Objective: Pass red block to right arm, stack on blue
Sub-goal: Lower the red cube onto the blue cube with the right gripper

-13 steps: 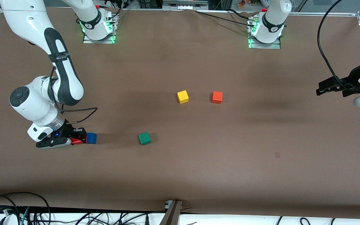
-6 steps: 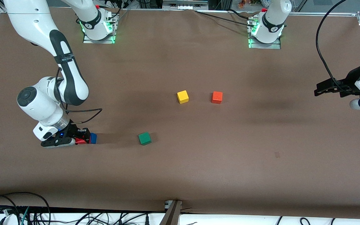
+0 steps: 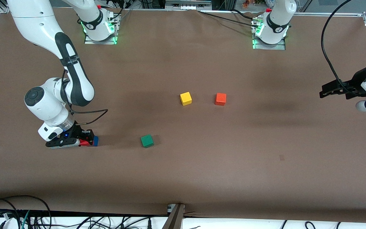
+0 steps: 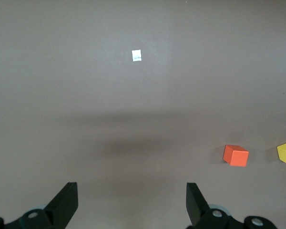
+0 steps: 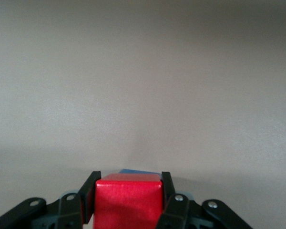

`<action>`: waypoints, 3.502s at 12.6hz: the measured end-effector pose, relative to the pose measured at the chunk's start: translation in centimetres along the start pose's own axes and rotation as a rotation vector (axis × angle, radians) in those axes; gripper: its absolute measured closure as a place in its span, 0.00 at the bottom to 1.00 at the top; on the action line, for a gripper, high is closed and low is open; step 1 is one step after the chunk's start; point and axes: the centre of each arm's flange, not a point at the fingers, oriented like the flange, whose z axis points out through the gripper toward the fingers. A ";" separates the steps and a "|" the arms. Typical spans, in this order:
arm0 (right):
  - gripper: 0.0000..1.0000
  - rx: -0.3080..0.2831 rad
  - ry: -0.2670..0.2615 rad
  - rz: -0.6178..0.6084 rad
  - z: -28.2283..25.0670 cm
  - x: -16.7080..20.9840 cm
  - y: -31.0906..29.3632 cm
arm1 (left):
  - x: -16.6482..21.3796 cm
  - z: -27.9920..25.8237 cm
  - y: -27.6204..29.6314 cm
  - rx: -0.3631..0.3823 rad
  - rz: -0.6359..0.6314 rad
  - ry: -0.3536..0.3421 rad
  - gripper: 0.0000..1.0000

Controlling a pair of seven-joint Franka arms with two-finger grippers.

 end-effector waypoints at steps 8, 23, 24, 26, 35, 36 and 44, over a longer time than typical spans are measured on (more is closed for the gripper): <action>0.44 0.000 0.001 0.000 -0.1 0.0 0.0 | 0.0 0.0 0.0 0.000 0.000 0.001 0.00; 0.44 -0.002 -0.002 0.006 -0.2 -0.3 0.3 | 0.0 0.0 -0.5 0.036 -0.003 0.000 0.00; 0.44 -0.002 -0.002 0.007 -0.3 -0.3 0.3 | 0.0 0.0 -0.5 0.037 -0.002 0.000 0.00; 0.44 -0.003 -0.002 0.009 -0.3 -0.3 0.4 | 0.0 0.0 -0.4 0.038 -0.002 0.000 0.00; 0.44 -0.004 -0.002 0.048 -0.3 -0.3 0.6 | 0.0 0.0 -0.4 0.038 -0.001 0.000 0.00; 0.44 -0.003 -0.002 0.048 -0.3 -0.3 0.6 | 0.0 0.0 -0.4 0.038 -0.001 0.000 0.00; 0.44 -0.003 -0.006 0.050 -0.1 -0.4 0.5 | 0.0 0.0 -0.5 0.038 -0.002 0.000 0.00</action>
